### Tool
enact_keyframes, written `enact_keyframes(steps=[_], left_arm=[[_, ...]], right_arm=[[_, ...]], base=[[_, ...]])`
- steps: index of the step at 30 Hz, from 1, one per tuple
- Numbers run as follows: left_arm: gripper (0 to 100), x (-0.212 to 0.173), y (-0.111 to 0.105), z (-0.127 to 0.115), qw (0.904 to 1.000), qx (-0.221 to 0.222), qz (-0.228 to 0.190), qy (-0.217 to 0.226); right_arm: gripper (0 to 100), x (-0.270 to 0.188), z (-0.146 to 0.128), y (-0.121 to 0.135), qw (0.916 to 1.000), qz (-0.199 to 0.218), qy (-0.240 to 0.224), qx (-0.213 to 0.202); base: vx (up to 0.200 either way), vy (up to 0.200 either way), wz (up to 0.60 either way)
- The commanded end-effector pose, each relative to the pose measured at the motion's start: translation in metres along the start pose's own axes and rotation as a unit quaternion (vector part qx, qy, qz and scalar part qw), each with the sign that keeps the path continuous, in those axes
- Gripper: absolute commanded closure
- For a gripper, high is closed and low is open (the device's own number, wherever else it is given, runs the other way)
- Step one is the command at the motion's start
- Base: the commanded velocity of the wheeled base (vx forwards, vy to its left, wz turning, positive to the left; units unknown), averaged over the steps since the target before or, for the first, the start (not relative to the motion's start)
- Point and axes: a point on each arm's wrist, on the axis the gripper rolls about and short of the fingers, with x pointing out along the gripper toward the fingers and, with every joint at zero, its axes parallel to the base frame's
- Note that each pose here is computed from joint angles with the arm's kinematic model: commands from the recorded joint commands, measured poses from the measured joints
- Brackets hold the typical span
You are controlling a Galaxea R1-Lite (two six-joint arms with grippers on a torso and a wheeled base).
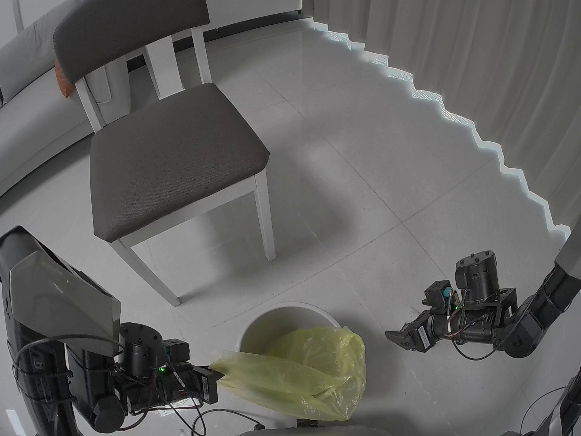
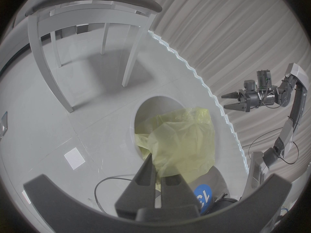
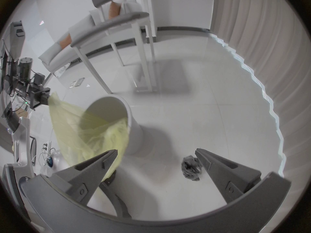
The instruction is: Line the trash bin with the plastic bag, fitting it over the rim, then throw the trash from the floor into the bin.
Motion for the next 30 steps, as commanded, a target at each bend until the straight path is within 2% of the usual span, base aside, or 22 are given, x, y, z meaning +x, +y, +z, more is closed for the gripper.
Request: enact_keyframes(steps=[1, 2, 3, 5, 9, 10, 17, 30], left_arm=[[100, -0.003, -0.001, -0.001, 1.0, -0.003, 0.004, -0.003], [100, -0.003, -0.001, -0.001, 1.0, -0.003, 0.004, -0.003], [100, -0.003, -0.001, -0.001, 1.0, -0.006, 0.006, -0.004], [100, -0.003, 0.0, -0.001, 0.9999, -0.006, 0.008, -0.003], [100, -0.003, 0.0, -0.002, 0.9999, -0.005, 0.011, -0.003], [0, -0.003, 0.0, -0.002, 0.9999, -0.004, 0.012, -0.003], [0, -0.003, -0.001, -0.002, 0.9999, -0.003, 0.011, -0.003], [0, -0.007, -0.003, 0.004, 0.9996, -0.001, 0.02, -0.022]], right_arm=[[0, -0.018, 0.011, 0.031, 0.998, 0.04, -0.039, -0.029], [0, -0.018, 0.011, 0.031, 0.998, 0.04, -0.039, -0.029], [0, -0.021, 0.012, 0.051, 0.9961, 0.066, -0.044, -0.041], [0, -0.022, 0.014, 0.073, 0.993, 0.096, -0.048, -0.049], [0, -0.02, 0.017, 0.104, 0.9874, 0.136, -0.052, -0.06], [0, -0.017, 0.017, 0.111, 0.9863, 0.143, -0.05, -0.065], [0, 0.004, 0.014, 0.144, 0.9797, 0.174, -0.034, -0.095], [0, 0.055, 0.013, 0.157, 0.9799, 0.17, -0.012, -0.103]], base=[[0.0, 0.0, 0.0], [0.0, 0.0, 0.0], [0.0, 0.0, 0.0], [0.0, 0.0, 0.0], [0.0, 0.0, 0.0], [0.0, 0.0, 0.0], [0.0, 0.0, 0.0], [0.0, 0.0, 0.0]])
